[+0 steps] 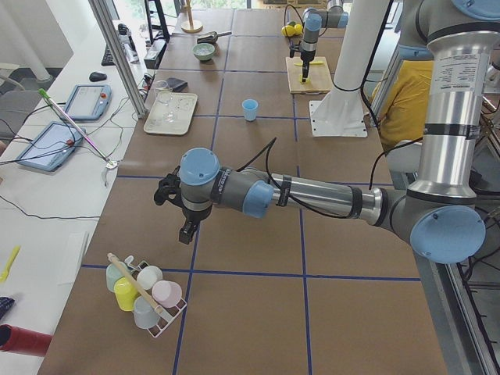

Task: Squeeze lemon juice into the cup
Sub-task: 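Close the right gripper on the yellow lemon slice, then carry the lemon slice with the right gripper over the blue cup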

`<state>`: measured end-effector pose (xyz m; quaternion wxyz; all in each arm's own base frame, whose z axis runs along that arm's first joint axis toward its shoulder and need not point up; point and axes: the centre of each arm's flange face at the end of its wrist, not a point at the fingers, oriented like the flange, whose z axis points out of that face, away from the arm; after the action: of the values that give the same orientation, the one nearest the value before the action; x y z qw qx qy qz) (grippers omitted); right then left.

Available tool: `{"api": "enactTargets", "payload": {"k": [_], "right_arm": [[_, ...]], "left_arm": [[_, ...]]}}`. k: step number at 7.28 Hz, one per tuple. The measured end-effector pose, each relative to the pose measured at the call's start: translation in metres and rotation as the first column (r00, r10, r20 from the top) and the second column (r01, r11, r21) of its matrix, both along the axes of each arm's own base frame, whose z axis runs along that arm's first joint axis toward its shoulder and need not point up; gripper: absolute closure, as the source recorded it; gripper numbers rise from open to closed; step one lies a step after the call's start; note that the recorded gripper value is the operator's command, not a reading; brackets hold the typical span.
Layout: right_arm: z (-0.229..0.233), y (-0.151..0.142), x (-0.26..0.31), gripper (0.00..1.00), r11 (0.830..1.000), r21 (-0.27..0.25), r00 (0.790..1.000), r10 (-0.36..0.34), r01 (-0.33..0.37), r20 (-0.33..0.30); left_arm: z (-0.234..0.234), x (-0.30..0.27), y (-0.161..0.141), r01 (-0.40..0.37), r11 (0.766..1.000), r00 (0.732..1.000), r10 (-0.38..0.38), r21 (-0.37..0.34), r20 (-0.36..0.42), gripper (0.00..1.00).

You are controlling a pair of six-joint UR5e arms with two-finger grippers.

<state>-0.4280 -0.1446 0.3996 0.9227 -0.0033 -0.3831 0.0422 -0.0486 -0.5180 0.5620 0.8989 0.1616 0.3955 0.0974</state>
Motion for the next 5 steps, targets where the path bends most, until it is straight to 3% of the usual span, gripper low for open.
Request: {"api": "enactTargets", "payload": {"k": [5], "right_arm": [[-0.020,-0.010,0.021,0.43,1.000,-0.005,0.999,0.020,-0.020,0.038]], "left_arm": [[-0.004,-0.001,0.012,0.001,1.000,1.000,-0.001,0.006,-0.001,0.00]]}}
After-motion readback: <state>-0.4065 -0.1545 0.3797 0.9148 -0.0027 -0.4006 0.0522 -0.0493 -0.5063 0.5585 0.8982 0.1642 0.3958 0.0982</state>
